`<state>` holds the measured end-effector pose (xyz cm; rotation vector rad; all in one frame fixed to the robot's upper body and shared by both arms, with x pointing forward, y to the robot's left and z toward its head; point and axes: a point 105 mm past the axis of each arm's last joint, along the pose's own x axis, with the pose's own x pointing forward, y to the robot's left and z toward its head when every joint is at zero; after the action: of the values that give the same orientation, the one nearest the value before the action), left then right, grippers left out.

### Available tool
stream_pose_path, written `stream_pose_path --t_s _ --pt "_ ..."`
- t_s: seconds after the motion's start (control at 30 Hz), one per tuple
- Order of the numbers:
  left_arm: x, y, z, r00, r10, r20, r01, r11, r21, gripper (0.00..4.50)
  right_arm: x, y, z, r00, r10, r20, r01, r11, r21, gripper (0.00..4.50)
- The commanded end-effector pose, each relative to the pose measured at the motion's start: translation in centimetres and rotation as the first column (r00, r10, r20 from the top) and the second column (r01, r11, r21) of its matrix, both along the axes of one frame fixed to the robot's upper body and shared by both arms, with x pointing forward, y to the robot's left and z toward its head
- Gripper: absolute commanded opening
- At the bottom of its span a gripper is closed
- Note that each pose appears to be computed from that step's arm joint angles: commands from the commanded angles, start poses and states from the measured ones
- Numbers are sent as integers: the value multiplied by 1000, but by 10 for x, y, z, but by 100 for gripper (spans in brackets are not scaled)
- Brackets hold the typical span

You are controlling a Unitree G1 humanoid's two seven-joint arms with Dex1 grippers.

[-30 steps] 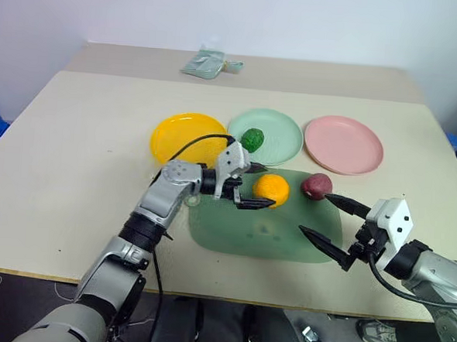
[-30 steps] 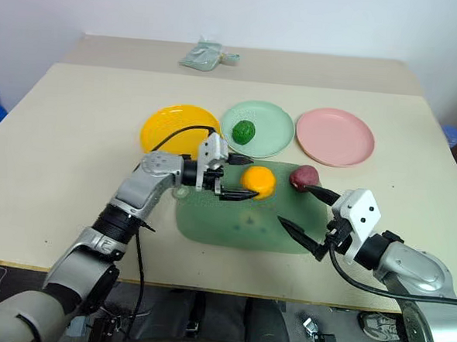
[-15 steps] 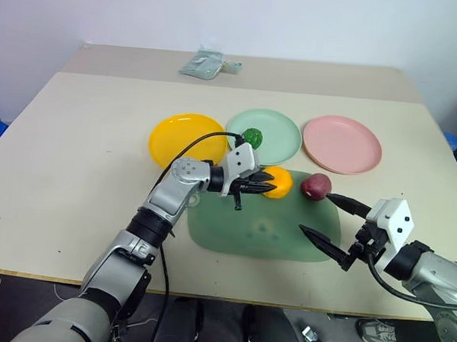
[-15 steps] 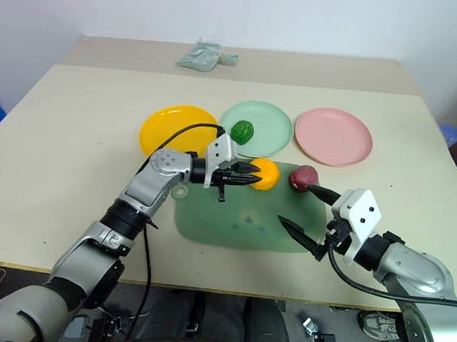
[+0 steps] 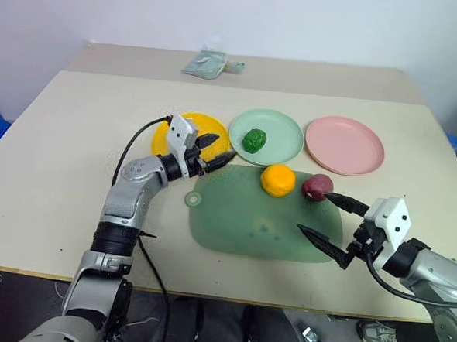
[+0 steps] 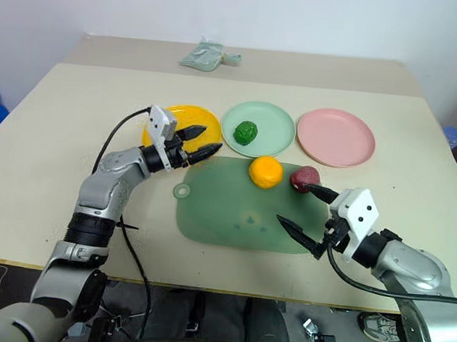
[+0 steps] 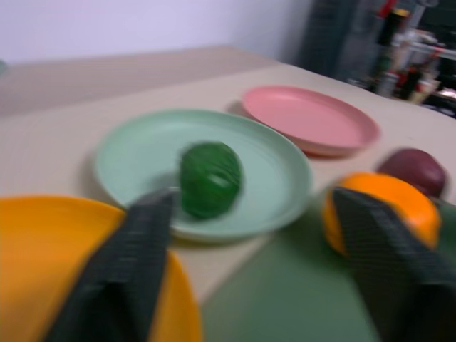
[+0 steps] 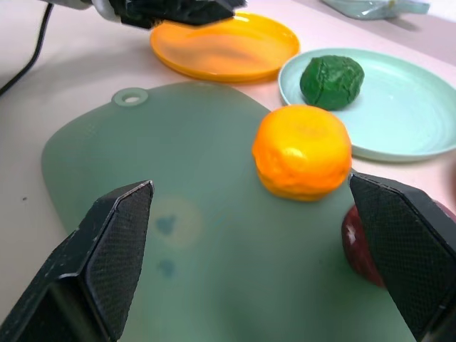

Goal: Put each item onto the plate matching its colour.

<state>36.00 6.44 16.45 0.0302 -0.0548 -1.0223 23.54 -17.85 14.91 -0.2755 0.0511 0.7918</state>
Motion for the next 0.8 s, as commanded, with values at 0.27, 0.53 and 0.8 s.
stream_pose_path --t_s 0.27,0.53,0.8 --pt "5 -76 -15 984 -162 79 143 968 206 443 1 9 7 999 4 46 -4 1000 11 450" --pt "4 -92 -33 971 -237 39 213 923 320 443 -6 5 4 999 -22 43 21 1000 15 450" --pt "4 -93 -41 971 -239 -6 226 913 339 310 -6 5 1 999 -20 43 19 1000 13 450"
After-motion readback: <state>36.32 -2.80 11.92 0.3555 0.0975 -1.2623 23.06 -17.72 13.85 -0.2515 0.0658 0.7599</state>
